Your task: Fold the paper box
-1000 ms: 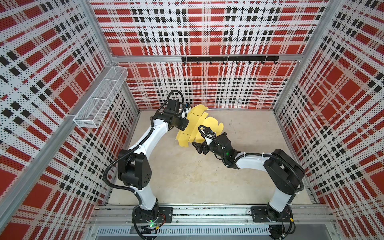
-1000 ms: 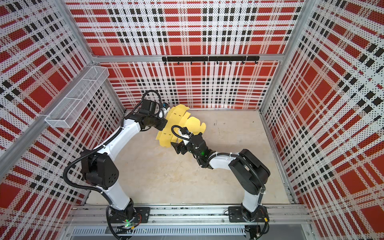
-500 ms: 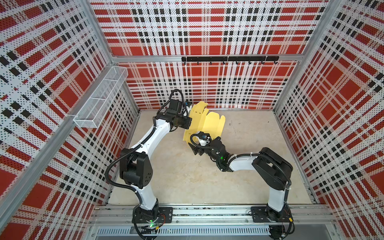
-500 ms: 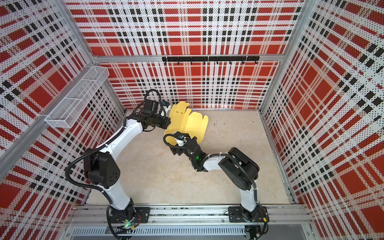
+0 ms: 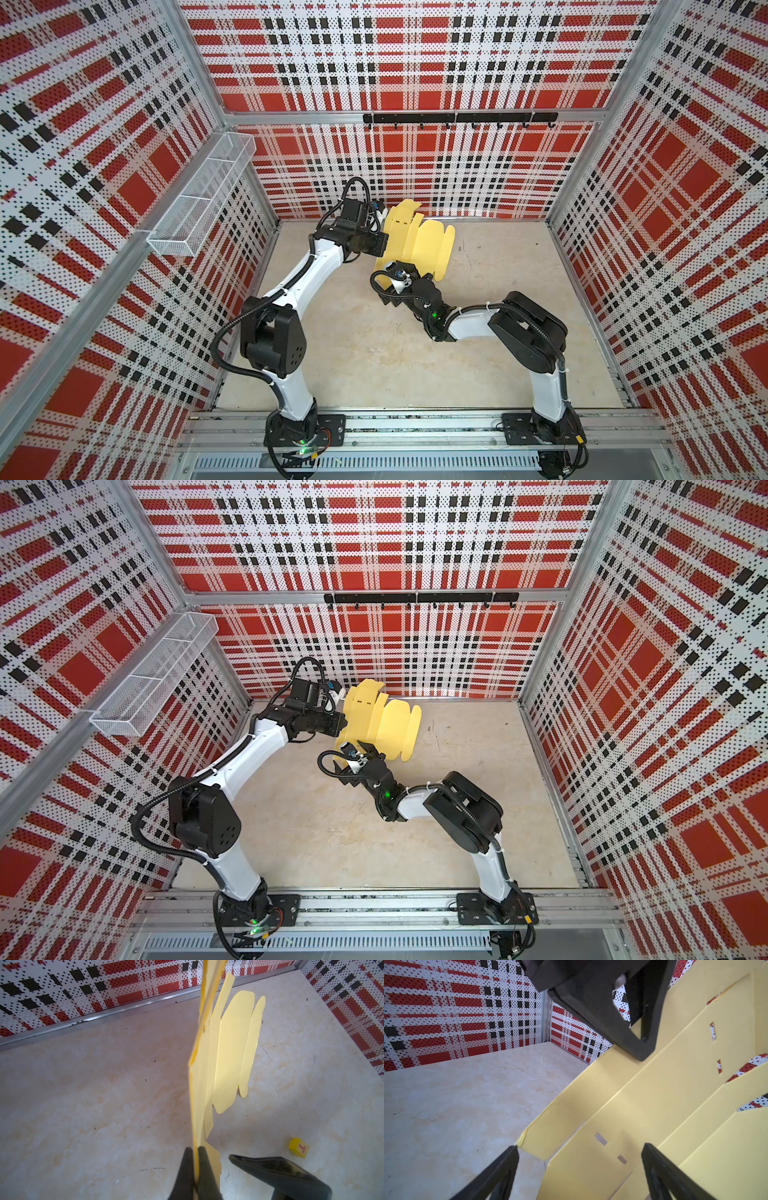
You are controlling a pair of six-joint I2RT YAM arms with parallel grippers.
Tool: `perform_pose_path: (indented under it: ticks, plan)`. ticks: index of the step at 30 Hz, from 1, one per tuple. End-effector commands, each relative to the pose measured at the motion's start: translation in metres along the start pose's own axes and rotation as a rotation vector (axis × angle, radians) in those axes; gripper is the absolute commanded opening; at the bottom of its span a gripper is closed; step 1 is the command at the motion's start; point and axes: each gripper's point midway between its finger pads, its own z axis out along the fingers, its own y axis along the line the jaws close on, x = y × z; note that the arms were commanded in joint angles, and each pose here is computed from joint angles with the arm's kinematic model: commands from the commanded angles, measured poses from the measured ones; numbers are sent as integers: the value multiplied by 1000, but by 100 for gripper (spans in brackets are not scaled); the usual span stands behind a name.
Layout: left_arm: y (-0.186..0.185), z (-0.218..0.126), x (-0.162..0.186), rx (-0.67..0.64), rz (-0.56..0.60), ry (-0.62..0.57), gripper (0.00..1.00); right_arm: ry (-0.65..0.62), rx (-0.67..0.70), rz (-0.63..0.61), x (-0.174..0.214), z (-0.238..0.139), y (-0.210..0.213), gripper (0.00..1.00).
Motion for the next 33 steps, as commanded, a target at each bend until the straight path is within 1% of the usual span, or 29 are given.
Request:
perform_pose_path:
  ticks: [1, 6, 10, 16, 21, 25, 28, 33]
  plan:
    - [-11, -6, -12, 22, -15, -48, 0, -74, 34, -37, -21, 5, 1, 95]
    - [-23, -2, -10, 44, -7, -43, 0, -74, 88, -52, -23, 2, -9, 95]
    - [-22, -1, -10, 42, -14, -41, 0, -75, 109, -75, -30, 1, -14, 95]
    - [-22, 0, -9, 36, 8, -38, 0, -62, 186, -88, -28, -18, -32, 96]
    - [-23, 3, -3, 29, 29, -27, 0, -67, 209, -88, -31, -29, -40, 96]
    - [-25, 5, -1, 33, 39, -21, 0, -79, 234, -73, -36, -33, -49, 96]
    - [-26, 6, -1, 35, 39, -21, 0, -82, 241, -83, -37, -34, -52, 96]
    - [-31, 5, -1, 42, 60, -21, 0, -94, 277, -65, -41, -40, -68, 96]
